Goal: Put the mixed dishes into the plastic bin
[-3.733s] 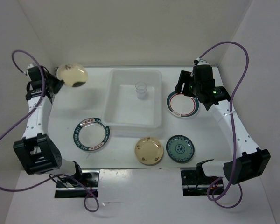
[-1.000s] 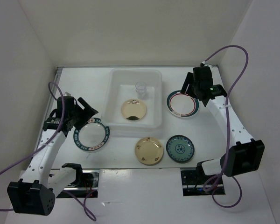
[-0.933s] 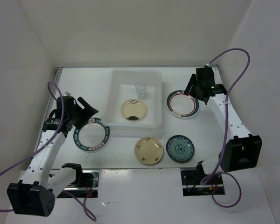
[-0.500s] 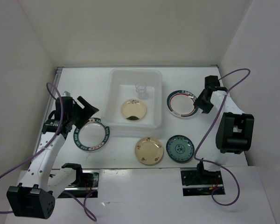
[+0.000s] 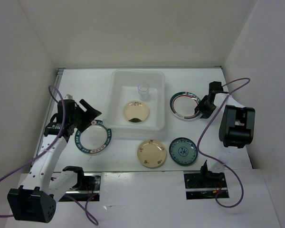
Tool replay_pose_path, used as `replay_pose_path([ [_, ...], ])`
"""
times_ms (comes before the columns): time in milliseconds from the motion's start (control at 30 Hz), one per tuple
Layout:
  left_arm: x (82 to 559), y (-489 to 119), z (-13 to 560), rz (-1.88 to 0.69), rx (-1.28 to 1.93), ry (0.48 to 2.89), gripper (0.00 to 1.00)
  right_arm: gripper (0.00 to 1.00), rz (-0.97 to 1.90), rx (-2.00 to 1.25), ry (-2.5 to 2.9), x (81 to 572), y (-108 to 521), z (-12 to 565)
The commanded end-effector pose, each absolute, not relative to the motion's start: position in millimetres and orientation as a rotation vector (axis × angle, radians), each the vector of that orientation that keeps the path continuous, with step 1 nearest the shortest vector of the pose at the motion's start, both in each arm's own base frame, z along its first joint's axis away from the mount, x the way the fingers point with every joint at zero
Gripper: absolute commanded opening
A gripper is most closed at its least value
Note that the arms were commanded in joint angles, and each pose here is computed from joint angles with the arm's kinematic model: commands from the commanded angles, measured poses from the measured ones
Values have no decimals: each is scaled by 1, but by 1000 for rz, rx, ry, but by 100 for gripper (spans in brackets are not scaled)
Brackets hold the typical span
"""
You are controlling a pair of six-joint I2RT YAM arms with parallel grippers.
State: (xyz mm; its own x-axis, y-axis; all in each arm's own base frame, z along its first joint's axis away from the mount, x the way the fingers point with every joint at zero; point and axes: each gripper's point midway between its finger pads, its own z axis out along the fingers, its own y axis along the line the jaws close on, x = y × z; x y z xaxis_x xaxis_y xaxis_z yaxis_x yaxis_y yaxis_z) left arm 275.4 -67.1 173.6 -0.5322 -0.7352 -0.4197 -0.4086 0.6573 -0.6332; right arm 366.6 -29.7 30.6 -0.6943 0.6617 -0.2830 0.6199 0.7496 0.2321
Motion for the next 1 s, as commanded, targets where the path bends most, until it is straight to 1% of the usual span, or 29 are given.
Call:
replay_pose_path([
  [0,278,-68,182,-643,-863,2148,87,49,254,984,2572,378,-24,26],
  [67,277,-68,184,-646,-859,2140,89,45,275,1009,2572,377,-28,21],
  [200,277,-68,184,-649,-855,2131,89,44,298,1048,2583,370,-23,9],
  [267,277,-68,184,-654,-865,2129,89,38,302,1101,2566,368,-25,6],
  [300,276,-68,187,-657,-861,2120,89,36,299,1114,2563,362,-27,3],
  [467,275,-68,190,-674,-871,2097,89,27,365,1172,2499,365,-27,1],
  [500,276,-68,190,-674,-871,2097,89,21,380,1191,2499,361,-24,-3],
  [567,274,-68,189,-674,-871,2097,89,13,412,1173,2458,370,-23,2],
  [600,274,-68,189,-674,-871,2097,89,5,433,1169,2461,370,-21,3],
  [667,274,-68,189,-679,-882,2094,89,0,454,1135,2439,376,-20,8],
  [733,274,-68,187,-679,-882,2094,89,0,485,1121,2432,376,-16,12],
  [767,274,-68,187,-679,-882,2094,89,0,503,1091,2396,384,-16,22],
  [967,275,-68,184,-675,-887,2104,89,0,554,975,2303,391,-16,62],
])
